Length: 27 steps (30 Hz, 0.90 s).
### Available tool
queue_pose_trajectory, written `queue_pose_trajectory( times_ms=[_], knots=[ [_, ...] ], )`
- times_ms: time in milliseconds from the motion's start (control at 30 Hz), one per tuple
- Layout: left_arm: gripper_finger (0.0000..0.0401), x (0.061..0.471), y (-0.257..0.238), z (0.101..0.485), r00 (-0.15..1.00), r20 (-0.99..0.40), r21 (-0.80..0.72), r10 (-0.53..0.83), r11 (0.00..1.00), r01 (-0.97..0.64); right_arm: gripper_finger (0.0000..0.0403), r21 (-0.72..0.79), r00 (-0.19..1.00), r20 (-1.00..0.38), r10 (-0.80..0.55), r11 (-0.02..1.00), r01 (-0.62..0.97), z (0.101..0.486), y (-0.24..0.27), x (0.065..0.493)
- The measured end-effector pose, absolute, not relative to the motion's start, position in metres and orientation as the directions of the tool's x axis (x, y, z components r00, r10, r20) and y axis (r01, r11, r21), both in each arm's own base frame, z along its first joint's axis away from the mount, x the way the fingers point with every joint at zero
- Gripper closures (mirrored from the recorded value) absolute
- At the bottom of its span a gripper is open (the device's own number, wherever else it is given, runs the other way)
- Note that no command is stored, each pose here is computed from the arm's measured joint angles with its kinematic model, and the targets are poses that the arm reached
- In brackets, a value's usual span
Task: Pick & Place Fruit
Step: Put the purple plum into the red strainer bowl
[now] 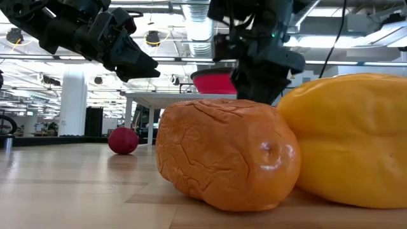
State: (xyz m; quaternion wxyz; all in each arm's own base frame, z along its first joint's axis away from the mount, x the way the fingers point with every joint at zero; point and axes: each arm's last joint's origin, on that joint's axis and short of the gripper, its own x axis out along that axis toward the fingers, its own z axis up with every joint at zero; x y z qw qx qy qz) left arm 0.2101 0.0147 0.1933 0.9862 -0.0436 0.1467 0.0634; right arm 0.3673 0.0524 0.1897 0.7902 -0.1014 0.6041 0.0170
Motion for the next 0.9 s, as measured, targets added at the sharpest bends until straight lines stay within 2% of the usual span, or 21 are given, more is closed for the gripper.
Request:
queue_pose_trajectory(
  times_ms=[200, 433, 633, 900],
  knots=[
    [0.0188, 0.210, 0.015, 0.193, 0.947, -0.300, -0.067, 0.112, 0.988, -0.138, 0.0112, -0.122, 0.232, -0.970, -0.068, 0.967, -0.225, 0.175, 0.051, 0.380],
    [0.0188, 0.210, 0.015, 0.193, 0.947, -0.300, -0.067, 0.112, 0.988, -0.138, 0.0115, -0.142, 0.173, -0.979, -0.106, 0.967, -0.213, 0.168, 0.050, 0.376],
    [0.0188, 0.210, 0.015, 0.193, 0.948, -0.300, -0.067, 0.112, 0.988, -0.138, 0.0140, -0.143, 0.178, -0.978, -0.108, 0.969, -0.199, 0.166, 0.050, 0.376],
    [0.0188, 0.210, 0.015, 0.193, 0.948, -0.299, -0.068, 0.112, 0.988, -0.138, 0.0190, -0.128, 0.167, -0.980, -0.111, 0.987, -0.094, 0.166, 0.047, 0.375]
  ],
)
